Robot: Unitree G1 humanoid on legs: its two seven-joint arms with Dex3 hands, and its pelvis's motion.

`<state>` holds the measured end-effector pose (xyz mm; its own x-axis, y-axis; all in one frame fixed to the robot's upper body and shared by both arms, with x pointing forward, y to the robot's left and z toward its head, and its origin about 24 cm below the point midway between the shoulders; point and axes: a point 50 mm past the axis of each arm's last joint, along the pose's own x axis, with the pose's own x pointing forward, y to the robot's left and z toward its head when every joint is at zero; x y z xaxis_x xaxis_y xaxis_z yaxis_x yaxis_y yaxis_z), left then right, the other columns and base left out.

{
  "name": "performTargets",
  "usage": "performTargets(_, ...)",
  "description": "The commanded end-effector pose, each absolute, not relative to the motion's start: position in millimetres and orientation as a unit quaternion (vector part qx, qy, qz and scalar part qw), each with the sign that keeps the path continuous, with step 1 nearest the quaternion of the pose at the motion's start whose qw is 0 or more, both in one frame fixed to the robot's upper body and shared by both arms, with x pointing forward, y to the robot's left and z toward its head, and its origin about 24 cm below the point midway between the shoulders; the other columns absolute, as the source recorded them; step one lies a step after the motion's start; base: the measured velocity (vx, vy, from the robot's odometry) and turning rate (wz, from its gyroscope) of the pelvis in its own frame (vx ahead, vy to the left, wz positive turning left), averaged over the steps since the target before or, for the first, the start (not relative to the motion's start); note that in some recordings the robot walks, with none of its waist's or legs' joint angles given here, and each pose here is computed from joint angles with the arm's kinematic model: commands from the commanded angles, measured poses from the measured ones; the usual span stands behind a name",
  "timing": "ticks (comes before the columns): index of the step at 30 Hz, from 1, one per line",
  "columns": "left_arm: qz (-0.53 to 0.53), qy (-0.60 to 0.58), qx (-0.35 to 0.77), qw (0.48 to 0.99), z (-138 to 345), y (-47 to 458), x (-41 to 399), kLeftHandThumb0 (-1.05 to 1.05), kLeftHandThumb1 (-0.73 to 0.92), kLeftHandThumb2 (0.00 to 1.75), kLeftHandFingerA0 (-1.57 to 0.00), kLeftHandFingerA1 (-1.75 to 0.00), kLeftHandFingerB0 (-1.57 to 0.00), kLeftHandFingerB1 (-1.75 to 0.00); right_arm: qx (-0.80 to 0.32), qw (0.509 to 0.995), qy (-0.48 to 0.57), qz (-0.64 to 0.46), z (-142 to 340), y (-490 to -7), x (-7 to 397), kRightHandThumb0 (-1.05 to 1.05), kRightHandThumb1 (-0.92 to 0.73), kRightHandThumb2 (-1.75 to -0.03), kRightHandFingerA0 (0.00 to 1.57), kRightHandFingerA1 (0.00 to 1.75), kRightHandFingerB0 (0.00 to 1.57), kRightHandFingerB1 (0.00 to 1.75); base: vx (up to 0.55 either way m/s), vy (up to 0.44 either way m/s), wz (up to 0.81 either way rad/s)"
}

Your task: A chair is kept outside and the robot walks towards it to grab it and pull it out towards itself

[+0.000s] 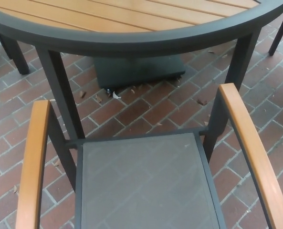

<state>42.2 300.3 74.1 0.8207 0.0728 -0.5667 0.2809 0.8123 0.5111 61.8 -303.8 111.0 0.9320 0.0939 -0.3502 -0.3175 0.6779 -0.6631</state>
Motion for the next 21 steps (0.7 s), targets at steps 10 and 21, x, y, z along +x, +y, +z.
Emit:
performTargets(10,-0.002,0.142,-0.102,0.985,154,470,24,-1.03,0.56,0.98,0.0,-0.25,0.0,0.0,-0.298,0.931,0.173,0.118,183,-414,108,-1.05,-0.74,-0.67,0.0,0.0,0.0,0.0,0.0,0.0,0.0)
performTargets(21,0.195,0.093,-0.077,0.973,176,509,-2,-0.4,0.31,0.95,-0.04,-0.55,0.0,-0.51,-0.143,0.975,0.142,-0.096,208,-488,78,-1.01,-0.54,-0.97,0.0,0.0,0.0,0.02,0.0,0.0,0.0)
